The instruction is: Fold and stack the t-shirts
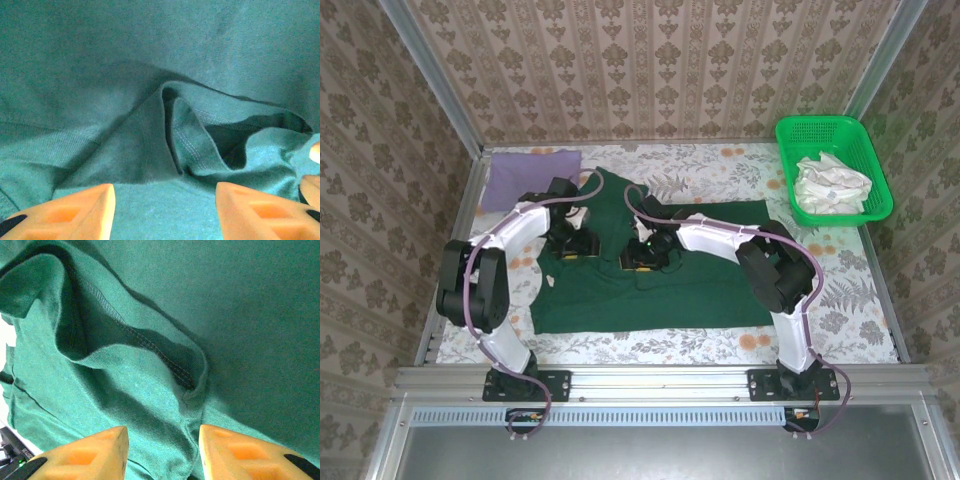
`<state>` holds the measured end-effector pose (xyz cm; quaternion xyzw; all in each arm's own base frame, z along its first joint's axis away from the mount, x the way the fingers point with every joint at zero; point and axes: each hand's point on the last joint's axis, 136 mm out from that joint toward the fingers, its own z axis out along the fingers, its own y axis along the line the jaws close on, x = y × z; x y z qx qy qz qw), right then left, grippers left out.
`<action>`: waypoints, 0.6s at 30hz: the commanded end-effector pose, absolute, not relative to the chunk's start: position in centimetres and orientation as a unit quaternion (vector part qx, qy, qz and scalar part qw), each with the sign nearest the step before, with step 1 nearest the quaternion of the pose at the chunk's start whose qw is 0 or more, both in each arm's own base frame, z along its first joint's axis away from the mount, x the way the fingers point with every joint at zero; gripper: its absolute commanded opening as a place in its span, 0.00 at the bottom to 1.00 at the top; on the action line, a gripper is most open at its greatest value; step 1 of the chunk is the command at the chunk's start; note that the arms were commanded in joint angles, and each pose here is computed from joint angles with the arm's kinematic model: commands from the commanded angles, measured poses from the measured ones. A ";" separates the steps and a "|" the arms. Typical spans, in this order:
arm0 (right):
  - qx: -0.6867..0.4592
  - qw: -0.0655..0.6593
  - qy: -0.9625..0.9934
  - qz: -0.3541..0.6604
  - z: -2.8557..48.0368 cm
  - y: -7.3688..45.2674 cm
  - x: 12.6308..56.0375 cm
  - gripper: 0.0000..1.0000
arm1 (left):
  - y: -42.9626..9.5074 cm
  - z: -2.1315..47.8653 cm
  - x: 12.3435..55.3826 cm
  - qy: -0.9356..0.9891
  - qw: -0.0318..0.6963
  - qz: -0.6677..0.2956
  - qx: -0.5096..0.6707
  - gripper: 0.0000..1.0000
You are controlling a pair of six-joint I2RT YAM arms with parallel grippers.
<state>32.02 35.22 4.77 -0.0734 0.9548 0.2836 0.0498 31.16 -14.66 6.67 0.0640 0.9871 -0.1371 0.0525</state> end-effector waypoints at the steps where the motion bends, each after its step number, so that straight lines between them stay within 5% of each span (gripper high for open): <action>1: -0.085 0.044 0.962 0.257 4.0 34.8 32.2 0.43 | -14.6 6.6 31.7 0.989 0.055 -0.105 0.093 0.56; 5: -0.085 0.043 0.962 0.255 3.8 35.0 32.5 0.43 | -14.8 6.2 31.8 0.989 0.054 -0.086 0.109 0.55; 14: -0.093 0.033 0.969 0.227 2.6 34.9 33.1 0.33 | -14.4 5.2 32.6 0.991 0.050 -0.052 0.110 0.34; 18: -0.096 0.035 0.971 0.218 2.8 34.8 33.3 0.32 | -14.5 5.0 32.5 0.991 0.047 -0.048 0.114 0.35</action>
